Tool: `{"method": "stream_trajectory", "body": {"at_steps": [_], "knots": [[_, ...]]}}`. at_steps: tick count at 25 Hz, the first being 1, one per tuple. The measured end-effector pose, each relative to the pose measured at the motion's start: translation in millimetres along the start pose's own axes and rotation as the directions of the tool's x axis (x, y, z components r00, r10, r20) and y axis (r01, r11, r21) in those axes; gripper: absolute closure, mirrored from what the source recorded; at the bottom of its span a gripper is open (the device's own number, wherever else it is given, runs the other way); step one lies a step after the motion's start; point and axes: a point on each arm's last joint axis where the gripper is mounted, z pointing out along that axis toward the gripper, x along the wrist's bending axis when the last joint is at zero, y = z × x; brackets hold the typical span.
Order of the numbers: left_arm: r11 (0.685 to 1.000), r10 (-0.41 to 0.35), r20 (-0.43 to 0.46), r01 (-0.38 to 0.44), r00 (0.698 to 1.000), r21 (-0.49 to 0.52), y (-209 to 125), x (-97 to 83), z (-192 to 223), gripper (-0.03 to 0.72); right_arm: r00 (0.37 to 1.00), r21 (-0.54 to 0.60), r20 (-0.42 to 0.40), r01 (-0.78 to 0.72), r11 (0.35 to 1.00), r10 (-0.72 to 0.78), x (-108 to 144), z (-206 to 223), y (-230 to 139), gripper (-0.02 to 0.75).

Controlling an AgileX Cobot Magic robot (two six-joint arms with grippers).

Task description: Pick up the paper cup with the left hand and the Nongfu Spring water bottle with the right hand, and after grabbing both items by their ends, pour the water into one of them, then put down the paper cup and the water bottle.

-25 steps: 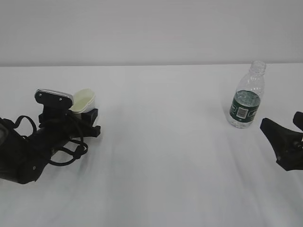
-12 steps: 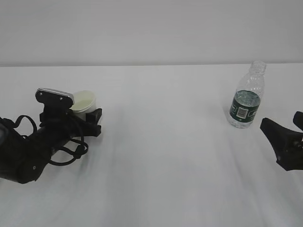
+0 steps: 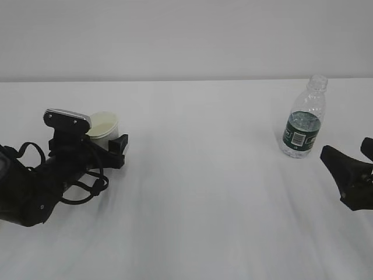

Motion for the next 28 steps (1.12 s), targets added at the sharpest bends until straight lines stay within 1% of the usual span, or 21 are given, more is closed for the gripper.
{"method": "stream_trajectory", "body": {"at_steps": [3, 10, 18, 23, 28], "knots": [[1.0, 0.0, 0.0, 0.0, 1.0, 0.004, -1, 0.0, -1, 0.001, 1.0, 0.0, 0.0, 0.0, 1.0, 0.0, 0, 0, 0, 0.146], [1.0, 0.001, 0.0, -0.001, 1.0, 0.02, -2, 0.5, -8, -0.001, 1.0, 0.0, 0.0, 0.0, 1.0, 0.0, 0, 0, 0, 0.146], [0.998, -0.001, -0.011, 0.001, 1.0, 0.061, -5, 2.6, -27, 0.0, 1.0, 0.0, 0.0, -0.003, 1.0, 0.003, 0, 0, 0, 0.146], [0.995, 0.001, -0.015, 0.001, 1.0, 0.101, -10, 3.8, -42, 0.003, 0.999, 0.0, 0.0, -0.05, 0.999, 0.05, 0, 0, 0, 0.146], [0.994, 0.003, -0.016, -0.001, 1.0, 0.106, -4, 4.8, -58, 0.009, 0.998, 0.004, -0.026, -0.058, 0.998, 0.058, 2, 0, 0, 0.146]]}}
